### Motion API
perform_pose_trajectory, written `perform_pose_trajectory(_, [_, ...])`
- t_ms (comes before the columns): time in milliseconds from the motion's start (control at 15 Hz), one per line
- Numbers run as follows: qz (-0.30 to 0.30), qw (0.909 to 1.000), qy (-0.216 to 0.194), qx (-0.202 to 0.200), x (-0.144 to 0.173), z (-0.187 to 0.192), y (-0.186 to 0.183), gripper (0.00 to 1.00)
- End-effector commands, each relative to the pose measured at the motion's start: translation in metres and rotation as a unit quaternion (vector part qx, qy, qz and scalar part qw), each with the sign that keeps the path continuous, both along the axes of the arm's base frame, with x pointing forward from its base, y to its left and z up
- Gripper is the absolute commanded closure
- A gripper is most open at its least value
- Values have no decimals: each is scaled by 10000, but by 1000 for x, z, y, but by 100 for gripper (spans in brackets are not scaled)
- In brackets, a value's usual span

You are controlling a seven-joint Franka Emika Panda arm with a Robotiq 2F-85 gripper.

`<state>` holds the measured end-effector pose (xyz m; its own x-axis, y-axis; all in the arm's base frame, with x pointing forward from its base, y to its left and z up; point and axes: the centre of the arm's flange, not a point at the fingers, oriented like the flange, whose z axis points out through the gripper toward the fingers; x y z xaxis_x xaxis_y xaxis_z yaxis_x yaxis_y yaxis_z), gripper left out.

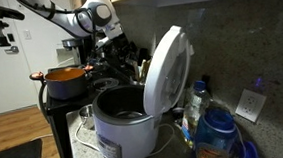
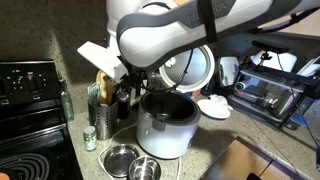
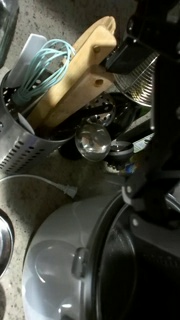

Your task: Get a wooden spoon from the rack, use it to stir in the cooker, and then put it back on the rack

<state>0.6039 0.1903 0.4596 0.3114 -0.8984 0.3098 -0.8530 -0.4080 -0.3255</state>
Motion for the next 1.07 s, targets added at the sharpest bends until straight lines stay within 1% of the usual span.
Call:
perform_pose_trajectory(0, [-250, 9991, -322, 111, 13, -5, 8, 0])
perform_pose_trajectory(200, [-307, 9985, -452, 88, 16, 5, 13, 0])
perform_pose_trajectory(400, [-236, 9982, -557, -6, 17, 19, 23, 0])
perform_pose_trajectory(667, [-146, 9980, -604, -75, 15, 34, 36, 0])
perform_pose_trajectory(867, [-246, 9987, -408, -166, 11, 34, 38, 0])
perform_pose_trajectory(1000, [-350, 9989, -180, -271, 7, 28, 33, 0])
